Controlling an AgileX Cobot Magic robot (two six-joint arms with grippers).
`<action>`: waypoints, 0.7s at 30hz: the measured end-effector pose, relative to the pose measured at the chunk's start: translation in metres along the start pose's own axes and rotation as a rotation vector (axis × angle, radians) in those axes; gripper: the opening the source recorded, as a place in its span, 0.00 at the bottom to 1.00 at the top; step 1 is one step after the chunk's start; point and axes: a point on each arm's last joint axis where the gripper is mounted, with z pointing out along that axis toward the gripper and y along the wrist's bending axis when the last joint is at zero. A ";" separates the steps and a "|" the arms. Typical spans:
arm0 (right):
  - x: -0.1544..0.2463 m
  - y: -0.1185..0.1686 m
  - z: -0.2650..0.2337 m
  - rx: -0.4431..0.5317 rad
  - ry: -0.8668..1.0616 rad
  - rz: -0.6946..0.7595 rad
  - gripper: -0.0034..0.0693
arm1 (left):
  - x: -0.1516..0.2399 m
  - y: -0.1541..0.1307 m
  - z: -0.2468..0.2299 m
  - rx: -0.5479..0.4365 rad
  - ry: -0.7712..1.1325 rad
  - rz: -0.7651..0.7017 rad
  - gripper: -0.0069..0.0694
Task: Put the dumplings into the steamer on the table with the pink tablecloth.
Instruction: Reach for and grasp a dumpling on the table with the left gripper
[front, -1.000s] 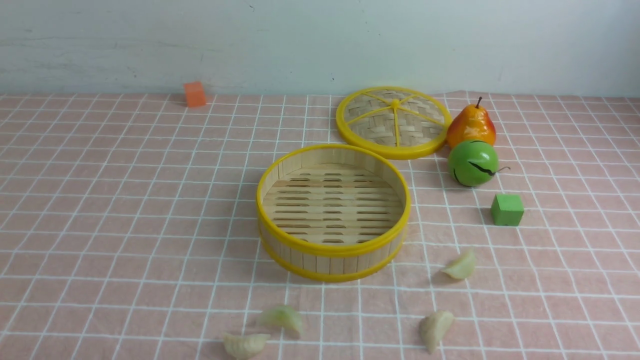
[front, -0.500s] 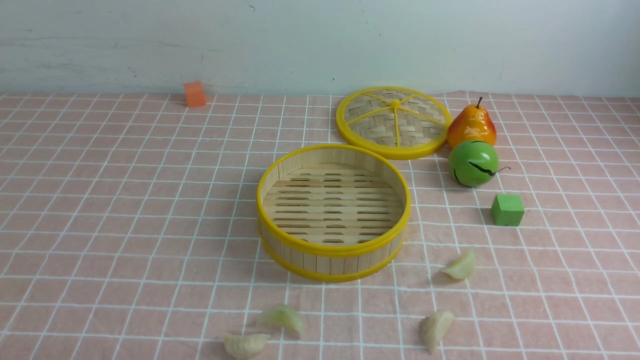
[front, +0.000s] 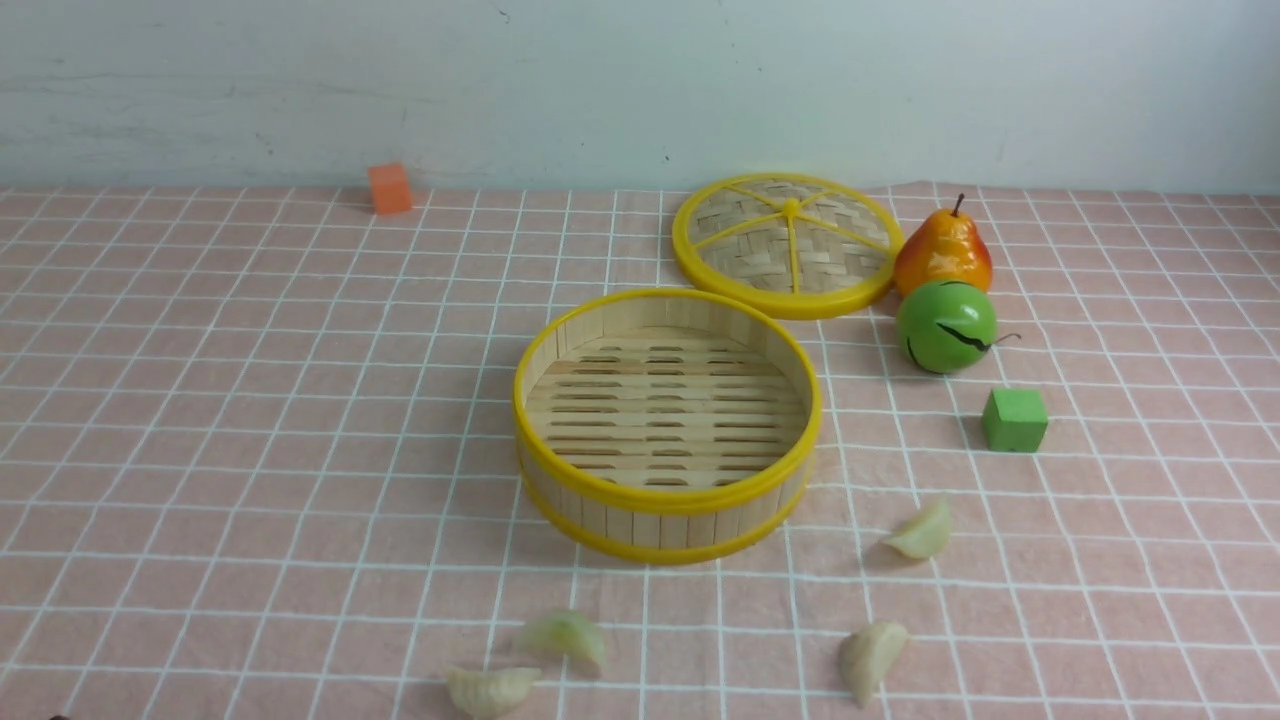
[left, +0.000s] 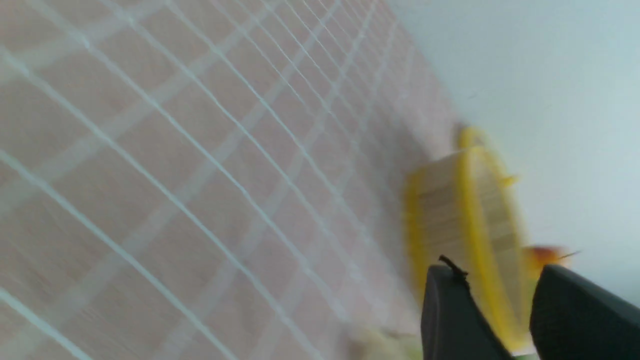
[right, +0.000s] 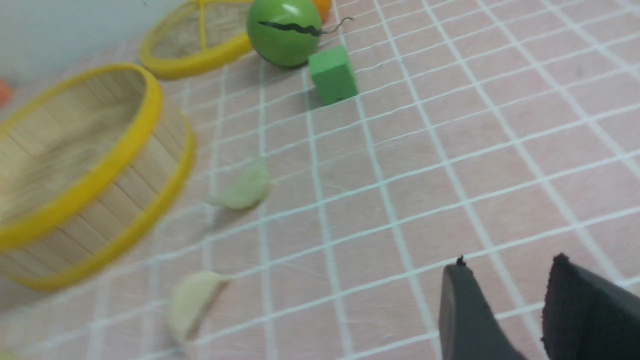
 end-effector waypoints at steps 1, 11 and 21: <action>0.002 0.004 0.000 -0.044 0.022 0.176 0.38 | 0.002 -0.003 0.000 0.034 0.021 -0.198 0.40; 0.005 0.016 -0.001 -0.164 0.101 0.688 0.38 | 0.004 -0.008 0.000 0.078 0.056 -0.363 0.40; -0.028 0.034 -0.014 -0.225 -0.034 0.294 0.28 | -0.010 -0.083 -0.016 0.128 0.139 0.372 0.23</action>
